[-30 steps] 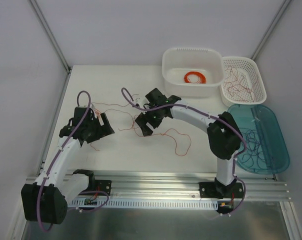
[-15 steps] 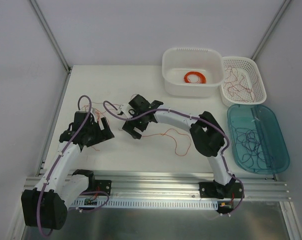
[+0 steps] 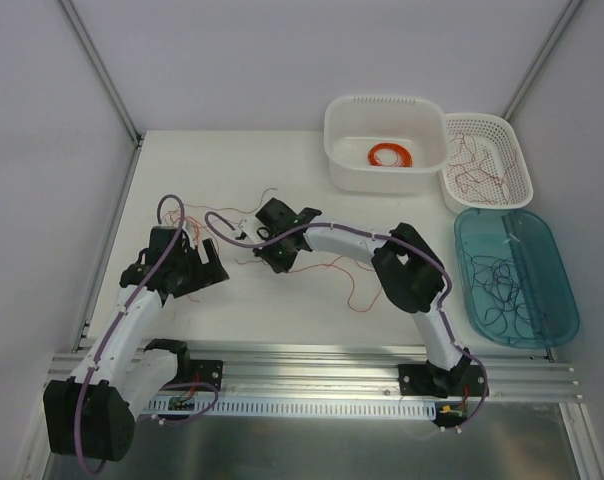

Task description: Untangle the cables

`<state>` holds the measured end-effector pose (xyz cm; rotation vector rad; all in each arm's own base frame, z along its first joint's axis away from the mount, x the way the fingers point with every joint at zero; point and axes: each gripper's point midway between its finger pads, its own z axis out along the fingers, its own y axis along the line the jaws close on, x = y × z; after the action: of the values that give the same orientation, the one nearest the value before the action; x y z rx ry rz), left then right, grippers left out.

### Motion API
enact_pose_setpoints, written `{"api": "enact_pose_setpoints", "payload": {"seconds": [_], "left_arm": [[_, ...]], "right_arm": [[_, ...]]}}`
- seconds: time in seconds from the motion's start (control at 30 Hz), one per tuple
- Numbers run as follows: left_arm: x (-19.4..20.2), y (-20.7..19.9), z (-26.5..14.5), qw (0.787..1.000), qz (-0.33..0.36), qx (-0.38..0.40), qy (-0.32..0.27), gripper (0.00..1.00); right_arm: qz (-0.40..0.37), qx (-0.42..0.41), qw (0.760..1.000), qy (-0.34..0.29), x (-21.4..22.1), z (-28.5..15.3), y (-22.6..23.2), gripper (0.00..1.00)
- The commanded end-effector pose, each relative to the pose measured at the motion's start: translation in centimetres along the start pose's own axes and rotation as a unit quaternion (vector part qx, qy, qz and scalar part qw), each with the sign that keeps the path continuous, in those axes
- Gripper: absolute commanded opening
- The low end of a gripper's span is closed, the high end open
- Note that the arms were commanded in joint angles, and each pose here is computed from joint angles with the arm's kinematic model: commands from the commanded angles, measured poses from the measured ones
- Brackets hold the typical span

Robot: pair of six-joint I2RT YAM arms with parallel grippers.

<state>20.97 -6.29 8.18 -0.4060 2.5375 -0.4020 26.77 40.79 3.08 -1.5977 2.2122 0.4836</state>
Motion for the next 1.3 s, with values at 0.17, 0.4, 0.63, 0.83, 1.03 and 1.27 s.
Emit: {"api": "enact_pose_setpoints", "payload": {"seconds": [0.17, 0.4, 0.63, 0.83, 1.03, 1.27], "left_arm": [[-0.4, 0.1, 0.2, 1.000, 0.021, -0.001, -0.011, 0.86], [-0.7, -0.2, 0.3, 1.000, 0.024, 0.008, -0.016, 0.86], [-1.6, -0.7, 0.5, 0.999, 0.029, 0.013, -0.024, 0.86], [-2.0, -0.7, 0.7, 0.999, 0.031, 0.010, -0.024, 0.86], [-2.9, -2.0, 0.4, 0.998, 0.036, 0.036, -0.034, 0.85], [-5.6, -7.2, -0.9, 0.979, 0.100, 0.161, -0.077, 0.86]], "right_arm": [[0.016, 0.038, 0.998, -0.042, 0.2, -11.2, -1.3, 0.01], [-0.009, 0.084, 0.994, -0.071, 0.4, -22.2, -2.6, 0.01], [-0.012, 0.140, 0.974, -0.178, -1.0, -33.2, -2.3, 0.01], [0.001, 0.151, 0.953, -0.262, -1.2, -39.7, -1.9, 0.01], [-0.008, 0.070, 0.944, -0.322, -1.5, -42.3, 1.8, 0.01], [-0.001, -0.025, 0.940, -0.340, -2.1, -41.2, 4.4, 0.01]]}}
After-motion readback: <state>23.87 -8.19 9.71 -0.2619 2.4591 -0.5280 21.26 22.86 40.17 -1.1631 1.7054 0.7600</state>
